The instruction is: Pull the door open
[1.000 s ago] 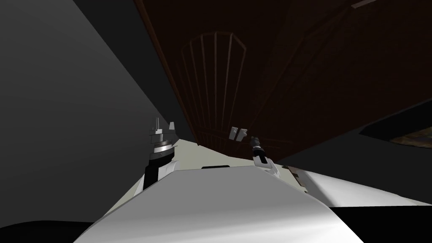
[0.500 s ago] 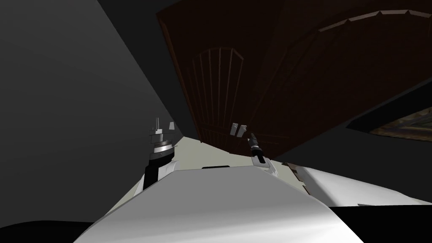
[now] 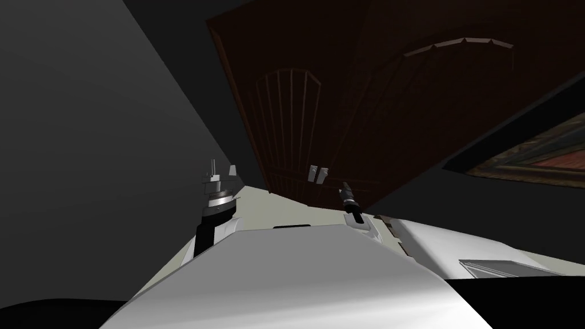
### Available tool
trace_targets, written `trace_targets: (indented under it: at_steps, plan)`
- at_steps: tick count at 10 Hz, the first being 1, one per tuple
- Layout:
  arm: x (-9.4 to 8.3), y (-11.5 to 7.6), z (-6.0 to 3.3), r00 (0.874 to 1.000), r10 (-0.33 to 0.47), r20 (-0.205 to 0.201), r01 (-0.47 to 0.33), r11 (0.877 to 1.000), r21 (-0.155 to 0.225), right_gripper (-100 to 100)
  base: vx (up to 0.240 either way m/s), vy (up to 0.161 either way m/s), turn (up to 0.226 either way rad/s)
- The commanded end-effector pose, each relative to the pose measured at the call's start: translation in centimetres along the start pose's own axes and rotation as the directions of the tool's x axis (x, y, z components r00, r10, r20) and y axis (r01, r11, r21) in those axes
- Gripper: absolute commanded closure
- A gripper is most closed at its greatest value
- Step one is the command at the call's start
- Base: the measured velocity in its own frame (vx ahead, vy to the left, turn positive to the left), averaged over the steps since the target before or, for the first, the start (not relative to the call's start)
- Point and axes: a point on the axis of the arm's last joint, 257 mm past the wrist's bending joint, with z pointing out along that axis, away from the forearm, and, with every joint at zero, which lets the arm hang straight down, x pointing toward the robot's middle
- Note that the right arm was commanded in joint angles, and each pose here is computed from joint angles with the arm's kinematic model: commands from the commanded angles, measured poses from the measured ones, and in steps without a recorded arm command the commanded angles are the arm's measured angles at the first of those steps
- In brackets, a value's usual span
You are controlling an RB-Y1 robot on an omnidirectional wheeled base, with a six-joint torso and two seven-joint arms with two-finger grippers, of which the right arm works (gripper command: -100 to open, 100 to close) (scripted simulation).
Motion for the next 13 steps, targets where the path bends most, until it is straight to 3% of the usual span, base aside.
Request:
trace_targets:
  at_steps: [1,3,6,7,8,13]
  plan:
    - [-0.6,-0.2,-0.22,1.000,-0.006,0.016,0.006,1.000,0.007,-100,0.129,-0.138,-0.020]
    - [-0.1,0.0,0.09,1.000,-0.003,0.010,0.003,1.000,0.000,-100,0.165,-0.057,0.038]
    - [3.1,1.2,1.18,0.999,0.017,-0.034,-0.018,0.999,-0.031,-100,0.226,0.097,0.133]
    - [2.3,1.1,0.98,1.000,0.013,-0.025,-0.014,1.000,-0.025,-100,0.105,0.058,0.027]
    - [2.3,1.1,0.98,1.000,0.013,-0.025,-0.014,1.000,-0.025,100,-0.012,-0.004,-0.025]
    - [2.3,1.1,0.98,1.000,0.013,-0.025,-0.014,1.000,-0.025,100,-0.022,-0.014,-0.001]
